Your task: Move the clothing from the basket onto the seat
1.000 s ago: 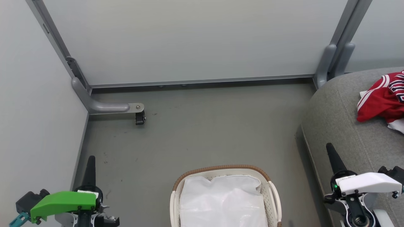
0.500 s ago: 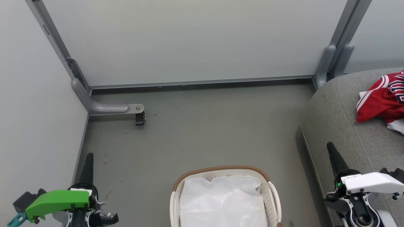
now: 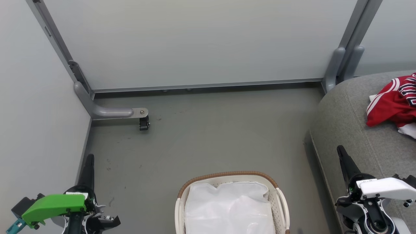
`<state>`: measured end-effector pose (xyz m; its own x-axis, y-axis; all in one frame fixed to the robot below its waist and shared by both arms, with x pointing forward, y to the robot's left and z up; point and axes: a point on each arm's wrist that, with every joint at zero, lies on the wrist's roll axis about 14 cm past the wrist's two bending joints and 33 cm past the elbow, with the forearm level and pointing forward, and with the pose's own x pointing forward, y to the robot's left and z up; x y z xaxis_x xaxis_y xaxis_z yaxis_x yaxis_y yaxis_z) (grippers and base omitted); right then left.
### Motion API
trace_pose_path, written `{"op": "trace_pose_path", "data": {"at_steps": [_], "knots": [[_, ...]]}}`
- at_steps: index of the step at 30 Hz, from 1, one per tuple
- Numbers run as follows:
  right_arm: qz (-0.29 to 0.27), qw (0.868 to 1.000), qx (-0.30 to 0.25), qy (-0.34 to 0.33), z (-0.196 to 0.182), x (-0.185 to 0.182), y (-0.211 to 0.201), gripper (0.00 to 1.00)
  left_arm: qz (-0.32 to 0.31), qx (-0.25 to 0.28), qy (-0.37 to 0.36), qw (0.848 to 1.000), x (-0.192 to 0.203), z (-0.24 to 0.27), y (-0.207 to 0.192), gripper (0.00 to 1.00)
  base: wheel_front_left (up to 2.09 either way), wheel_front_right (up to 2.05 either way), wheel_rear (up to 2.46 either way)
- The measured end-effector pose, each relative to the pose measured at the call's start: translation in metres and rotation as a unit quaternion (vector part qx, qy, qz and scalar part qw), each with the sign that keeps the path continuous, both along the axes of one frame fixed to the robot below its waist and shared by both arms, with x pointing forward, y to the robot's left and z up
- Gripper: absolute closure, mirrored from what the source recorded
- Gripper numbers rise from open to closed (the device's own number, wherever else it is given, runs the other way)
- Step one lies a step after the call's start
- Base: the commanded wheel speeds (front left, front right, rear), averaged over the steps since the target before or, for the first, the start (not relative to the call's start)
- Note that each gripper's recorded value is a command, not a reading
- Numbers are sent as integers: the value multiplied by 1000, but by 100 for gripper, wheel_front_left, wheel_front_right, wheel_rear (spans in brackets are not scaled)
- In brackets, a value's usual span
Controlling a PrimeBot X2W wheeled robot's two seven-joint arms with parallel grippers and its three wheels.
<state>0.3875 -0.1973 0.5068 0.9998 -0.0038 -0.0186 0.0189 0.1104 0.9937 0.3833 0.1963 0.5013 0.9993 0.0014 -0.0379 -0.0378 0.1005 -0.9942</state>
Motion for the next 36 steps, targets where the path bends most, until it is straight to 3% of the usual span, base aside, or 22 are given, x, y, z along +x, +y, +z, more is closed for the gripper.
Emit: {"op": "trace_pose_path", "data": {"at_steps": [18, 36], "knots": [[3, 998, 58, -12, 6, -1, -1, 100, 0, -53, -17, 998, 2, 9, 3, 100, 0, 0, 0], [2, 998, 58, -12, 6, 0, -1, 100, 0, -53, -17, 998, 2, 9, 3, 100, 0, 0, 0]]}}
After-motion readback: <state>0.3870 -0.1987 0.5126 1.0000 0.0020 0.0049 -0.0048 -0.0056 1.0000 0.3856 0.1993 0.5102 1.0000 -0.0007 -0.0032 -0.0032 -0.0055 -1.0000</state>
